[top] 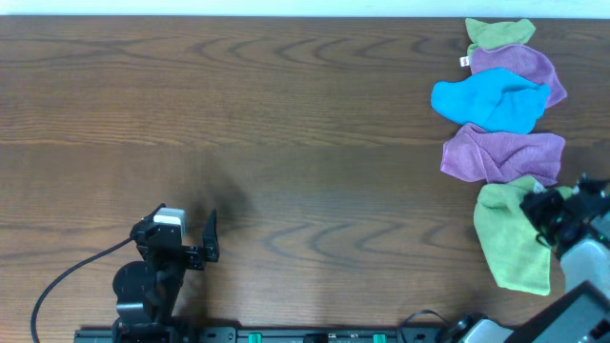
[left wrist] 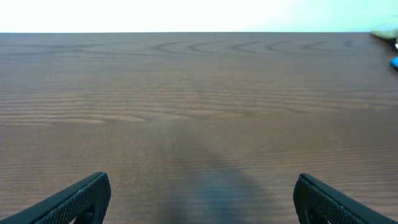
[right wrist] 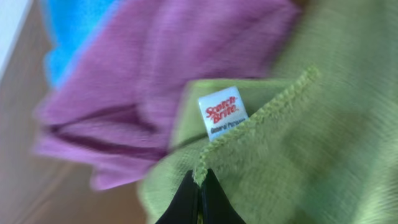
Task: Fold the cloth
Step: 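Lift the lime green cloth and carry it left toward table center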
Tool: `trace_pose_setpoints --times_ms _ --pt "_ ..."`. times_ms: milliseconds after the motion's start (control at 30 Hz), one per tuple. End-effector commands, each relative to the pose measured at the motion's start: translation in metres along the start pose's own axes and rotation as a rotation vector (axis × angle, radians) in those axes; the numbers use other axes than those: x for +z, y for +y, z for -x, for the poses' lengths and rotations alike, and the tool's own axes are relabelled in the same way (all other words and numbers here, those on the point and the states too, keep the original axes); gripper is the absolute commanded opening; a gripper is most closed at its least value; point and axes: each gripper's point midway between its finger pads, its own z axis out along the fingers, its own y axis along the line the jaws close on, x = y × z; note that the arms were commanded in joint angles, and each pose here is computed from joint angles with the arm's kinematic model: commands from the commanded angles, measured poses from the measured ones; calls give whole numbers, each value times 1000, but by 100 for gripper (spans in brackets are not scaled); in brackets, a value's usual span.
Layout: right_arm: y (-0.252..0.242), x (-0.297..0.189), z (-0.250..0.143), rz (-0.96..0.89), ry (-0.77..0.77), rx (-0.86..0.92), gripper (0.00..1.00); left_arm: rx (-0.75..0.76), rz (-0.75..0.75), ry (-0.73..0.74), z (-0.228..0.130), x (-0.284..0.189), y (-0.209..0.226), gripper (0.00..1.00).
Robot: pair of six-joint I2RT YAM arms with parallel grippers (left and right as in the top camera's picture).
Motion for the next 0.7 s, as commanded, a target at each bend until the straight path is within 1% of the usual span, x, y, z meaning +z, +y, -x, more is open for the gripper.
trace_pose_setpoints --times_ms 0,200,333,433,667 --pt "62 -22 23 131 -34 -175 1 1 -15 19 -10 3 -2 95" --pt "139 -66 40 196 -80 -366 1 1 -15 19 -10 3 -2 95" --pt "197 -95 36 289 -98 -482 1 1 -15 19 -9 3 -2 95" --pt "235 -107 19 376 -70 -560 1 1 -15 19 -10 3 -2 95" --pt "320 -126 -50 615 8 -766 1 1 -15 19 -10 3 -2 95"
